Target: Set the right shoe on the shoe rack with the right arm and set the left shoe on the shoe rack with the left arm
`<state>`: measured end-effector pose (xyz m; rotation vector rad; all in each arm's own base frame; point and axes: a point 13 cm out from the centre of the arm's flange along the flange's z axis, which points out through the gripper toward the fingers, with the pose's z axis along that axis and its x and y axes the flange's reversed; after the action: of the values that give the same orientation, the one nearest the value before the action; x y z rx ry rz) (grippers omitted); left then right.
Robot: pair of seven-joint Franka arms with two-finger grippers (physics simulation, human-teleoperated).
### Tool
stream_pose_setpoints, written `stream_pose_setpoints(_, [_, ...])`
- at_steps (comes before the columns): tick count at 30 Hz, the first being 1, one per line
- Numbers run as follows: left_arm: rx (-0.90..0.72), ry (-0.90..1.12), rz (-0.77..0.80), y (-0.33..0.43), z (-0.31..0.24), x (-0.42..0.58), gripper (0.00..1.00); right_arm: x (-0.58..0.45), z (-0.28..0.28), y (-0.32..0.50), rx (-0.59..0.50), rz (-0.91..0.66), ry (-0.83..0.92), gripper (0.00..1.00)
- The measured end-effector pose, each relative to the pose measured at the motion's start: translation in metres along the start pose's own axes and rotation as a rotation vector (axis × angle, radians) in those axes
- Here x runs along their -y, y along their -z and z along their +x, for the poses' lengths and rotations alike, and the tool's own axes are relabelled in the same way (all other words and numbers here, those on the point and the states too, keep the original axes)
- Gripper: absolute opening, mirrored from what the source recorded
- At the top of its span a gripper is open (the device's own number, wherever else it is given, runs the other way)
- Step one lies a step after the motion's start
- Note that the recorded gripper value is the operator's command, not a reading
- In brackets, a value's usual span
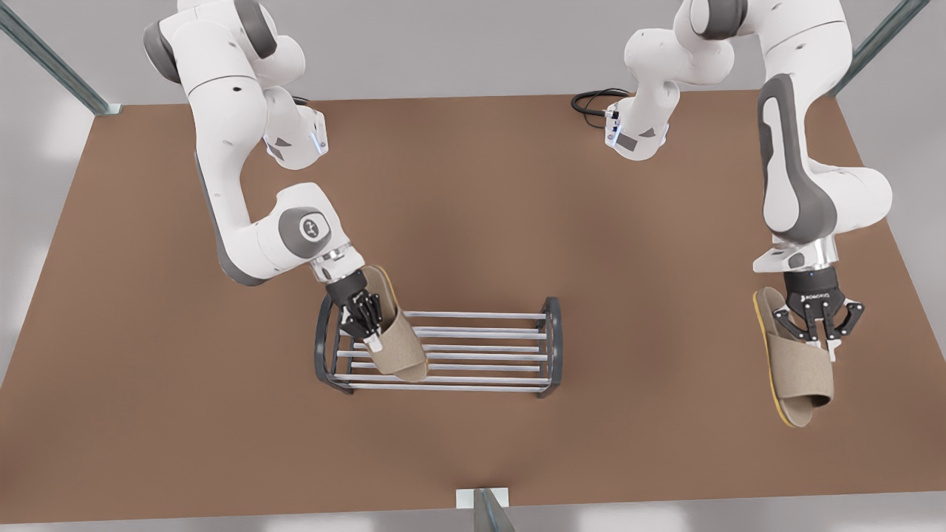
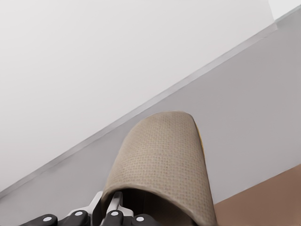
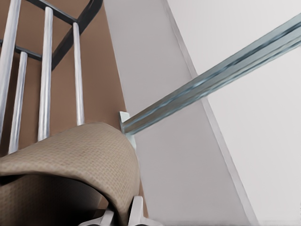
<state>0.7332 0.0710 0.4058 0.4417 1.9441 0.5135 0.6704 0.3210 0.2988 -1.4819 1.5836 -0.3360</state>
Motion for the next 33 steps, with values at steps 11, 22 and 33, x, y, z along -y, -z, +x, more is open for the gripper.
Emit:
stream_pose_setpoints(11, [0.095, -0.187, 0.269, 0.068, -0.114, 0.150, 0.25, -0.010, 0.016, -0.015, -0.033, 0.031, -0.012, 1.00])
stream_pose_setpoints(22, [0.210, -0.336, 0.437, 0.129, -0.183, 0.285, 0.21, -0.016, 0.031, -0.008, -0.057, 0.047, -0.029, 1.00])
stream_pose_setpoints(33, [0.254, -0.479, 0.538, 0.157, -0.192, 0.450, 0.21, 0.017, 0.005, 0.087, -0.020, 0.101, -0.047, 1.00])
